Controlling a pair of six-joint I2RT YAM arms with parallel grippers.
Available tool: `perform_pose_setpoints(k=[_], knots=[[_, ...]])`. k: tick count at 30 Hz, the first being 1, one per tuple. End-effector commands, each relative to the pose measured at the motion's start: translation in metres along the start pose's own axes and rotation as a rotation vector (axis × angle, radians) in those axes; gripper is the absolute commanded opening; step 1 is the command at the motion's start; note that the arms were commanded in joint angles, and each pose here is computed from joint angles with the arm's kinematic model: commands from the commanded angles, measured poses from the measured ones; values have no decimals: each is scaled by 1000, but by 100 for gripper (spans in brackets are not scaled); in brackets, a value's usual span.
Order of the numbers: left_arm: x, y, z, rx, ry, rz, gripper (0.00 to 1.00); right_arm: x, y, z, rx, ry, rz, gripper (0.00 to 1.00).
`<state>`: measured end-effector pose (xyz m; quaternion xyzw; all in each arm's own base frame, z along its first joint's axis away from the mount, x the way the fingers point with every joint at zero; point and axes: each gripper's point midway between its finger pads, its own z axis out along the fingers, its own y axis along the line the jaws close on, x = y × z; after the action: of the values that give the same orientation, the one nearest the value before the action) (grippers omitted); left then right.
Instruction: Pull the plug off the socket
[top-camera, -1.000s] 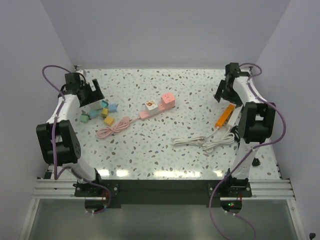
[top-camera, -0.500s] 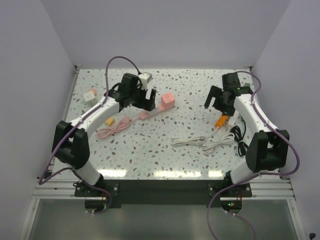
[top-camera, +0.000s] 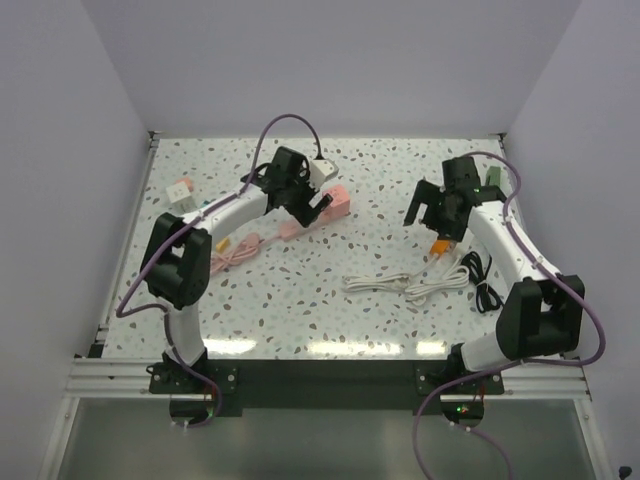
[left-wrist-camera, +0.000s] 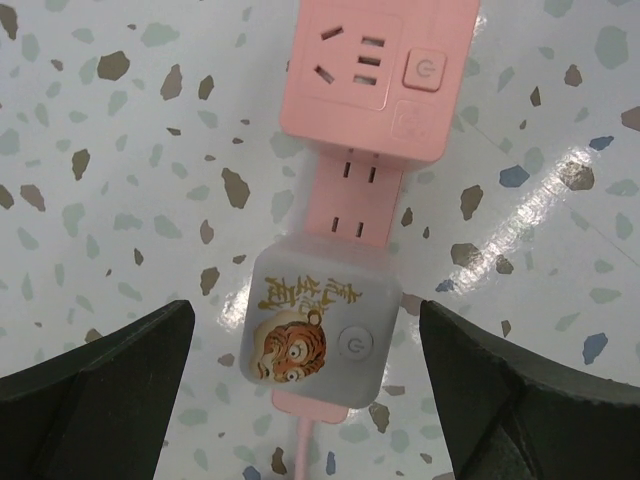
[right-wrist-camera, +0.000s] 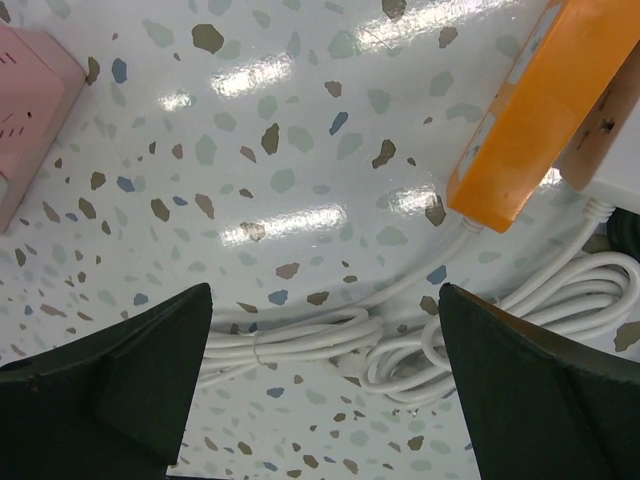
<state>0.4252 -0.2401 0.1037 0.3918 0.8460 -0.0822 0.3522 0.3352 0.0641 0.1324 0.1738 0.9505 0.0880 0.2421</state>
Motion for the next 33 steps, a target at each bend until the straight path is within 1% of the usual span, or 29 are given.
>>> perform_pose_setpoints(k=[1, 2, 4, 7, 10, 11, 13, 14, 15, 16, 17, 18, 19, 20, 22, 23, 24, 25, 26, 27, 28, 29, 30, 33], knots=[[-26, -3, 8, 82, -86, 129, 100, 1, 10, -10, -54, -24, 2, 98], [-23, -14, 11, 140, -87, 126, 100, 2, 10, -9, -56, -19, 4, 98], [-11, -25, 20, 195, -53, 116, 100, 5, 11, -9, -65, -9, 7, 98], [4, -29, 23, 199, -18, 102, 99, 9, 13, -6, -78, 6, 18, 98], [14, -28, 23, 184, 4, 83, 92, 13, 16, -4, -93, 17, 33, 98], [14, -28, 23, 179, 3, 79, 83, 12, 17, -2, -100, 14, 37, 98], [17, -29, 24, 181, 10, 53, 69, 15, 19, 3, -108, 26, 47, 98], [19, -31, 25, 190, 21, 39, 54, 14, 23, 4, -133, 27, 50, 98], [16, -32, 24, 195, 15, 20, 45, 14, 25, 5, -143, 28, 58, 98], [13, -36, 24, 212, 8, 6, 34, 17, 28, 8, -155, 39, 63, 98], [12, -39, 23, 226, 7, -12, 16, 13, 33, 9, -181, 25, 66, 98], [7, -41, 21, 233, 0, -54, 7, 14, 42, 8, -226, 35, 81, 98], [1, -42, 19, 236, -13, -83, 3, 15, 46, 8, -253, 34, 90, 98], [-9, -43, 16, 240, -42, -113, 1, 10, 53, 9, -286, 12, 95, 98], [-24, -48, 9, 256, -80, -239, 0, 15, 67, 8, -345, 29, 120, 98], [-51, -49, -1, 274, -182, -278, 0, 11, 75, 10, -382, 11, 126, 98], [-54, -58, -4, 313, -203, -367, 0, 14, 84, 9, -423, 26, 153, 98], [-63, -64, -9, 350, -237, -416, 0, 21, 85, 14, -432, 41, 173, 98], [-90, -62, -21, 367, -351, -440, 0, 16, 92, 14, -464, 13, 179, 98], [-93, -69, -24, 407, -369, -535, 0, 19, 96, 15, -473, 17, 202, 98], [-100, -74, -28, 433, -397, -562, 0, 22, 95, 19, -463, 11, 213, 98], [-114, -74, -35, 444, -454, -577, 0, 19, 99, 20, -478, -11, 216, 98], [-117, -78, -38, 467, -458, -621, 0, 21, 104, 20, -491, -9, 227, 98], [-130, -88, -46, 496, -501, -674, 0, 21, 111, 24, -477, -30, 241, 98]])
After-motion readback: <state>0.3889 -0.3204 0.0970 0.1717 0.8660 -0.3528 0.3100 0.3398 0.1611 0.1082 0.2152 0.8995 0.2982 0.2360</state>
